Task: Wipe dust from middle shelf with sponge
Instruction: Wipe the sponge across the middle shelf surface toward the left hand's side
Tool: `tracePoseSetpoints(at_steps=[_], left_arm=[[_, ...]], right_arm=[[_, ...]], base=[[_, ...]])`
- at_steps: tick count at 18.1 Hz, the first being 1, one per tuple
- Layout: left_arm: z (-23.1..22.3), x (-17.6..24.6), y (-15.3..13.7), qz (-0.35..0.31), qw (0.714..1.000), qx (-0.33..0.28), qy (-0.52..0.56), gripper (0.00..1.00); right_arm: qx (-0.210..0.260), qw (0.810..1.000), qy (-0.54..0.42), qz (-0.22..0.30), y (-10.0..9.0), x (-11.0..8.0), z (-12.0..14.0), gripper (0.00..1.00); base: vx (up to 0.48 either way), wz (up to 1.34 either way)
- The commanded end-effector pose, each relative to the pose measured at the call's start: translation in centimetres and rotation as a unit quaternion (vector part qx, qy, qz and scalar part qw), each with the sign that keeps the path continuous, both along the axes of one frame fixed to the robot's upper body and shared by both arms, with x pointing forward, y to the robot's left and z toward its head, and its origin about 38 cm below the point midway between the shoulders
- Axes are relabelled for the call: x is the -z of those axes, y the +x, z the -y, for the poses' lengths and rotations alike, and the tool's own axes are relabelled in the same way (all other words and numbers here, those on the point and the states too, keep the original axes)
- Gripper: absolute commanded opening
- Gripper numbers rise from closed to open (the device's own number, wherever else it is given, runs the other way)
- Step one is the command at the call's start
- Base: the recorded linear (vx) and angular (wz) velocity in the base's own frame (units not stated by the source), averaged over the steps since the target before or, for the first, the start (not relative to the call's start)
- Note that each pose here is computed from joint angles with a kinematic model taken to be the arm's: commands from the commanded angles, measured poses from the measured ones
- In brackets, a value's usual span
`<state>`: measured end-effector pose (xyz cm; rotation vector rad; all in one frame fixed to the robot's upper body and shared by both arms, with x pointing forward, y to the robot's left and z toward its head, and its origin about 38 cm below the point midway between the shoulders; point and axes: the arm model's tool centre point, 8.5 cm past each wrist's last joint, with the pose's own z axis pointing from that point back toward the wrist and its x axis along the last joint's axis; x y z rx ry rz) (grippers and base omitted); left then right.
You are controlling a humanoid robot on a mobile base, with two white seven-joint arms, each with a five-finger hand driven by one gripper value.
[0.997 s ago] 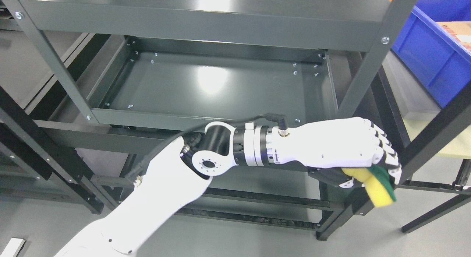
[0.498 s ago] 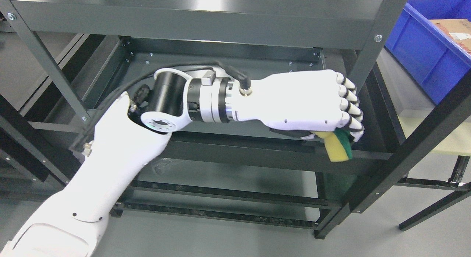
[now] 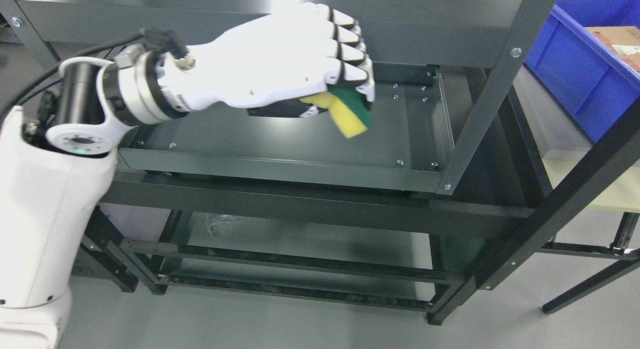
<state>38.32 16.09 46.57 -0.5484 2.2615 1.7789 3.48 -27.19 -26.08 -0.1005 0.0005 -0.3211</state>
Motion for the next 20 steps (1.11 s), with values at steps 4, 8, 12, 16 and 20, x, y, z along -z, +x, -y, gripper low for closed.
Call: tracePoseSetpoints(at_steps=[4, 8, 12, 16, 20], left_arm=[[-22.5, -4.7, -7.0, 0.026, 0.973, -0.228, -0.038, 0.00], [-29.0, -3.6, -9.2, 0.007, 0.948, -0.307, -0.081, 0.00], [-35.1, -3.5, -11.3, -0.002, 0.919, -0.369, -0.140, 0.00], [-37.8, -2.7, -12.9, -0.010, 0.902, -0.399, -0.164, 0.01], [-37.3, -2.1, -12.3, -0.020, 0.905, -0.394, -0.157, 0.00]], right_arm=[[-0.001, 1.000, -0.010, 0.009, 0.7, -0.1, 1.2, 1.00], [0.000, 1.000, -0.010, 0.008, 0.6, -0.1, 1.2, 1.00], [-0.001, 1.000, -0.010, 0.008, 0.6, -0.1, 1.2, 1.00], [-0.001, 1.000, -0.010, 0.008, 0.6, -0.1, 1.2, 1.00], [0.000, 1.000, -0.010, 0.008, 0.6, -0.1, 1.2, 1.00]], base=[[0.000, 0.00], [0.001, 0.01], [0.000, 0.00], [0.000, 0.00], [0.000, 0.00]])
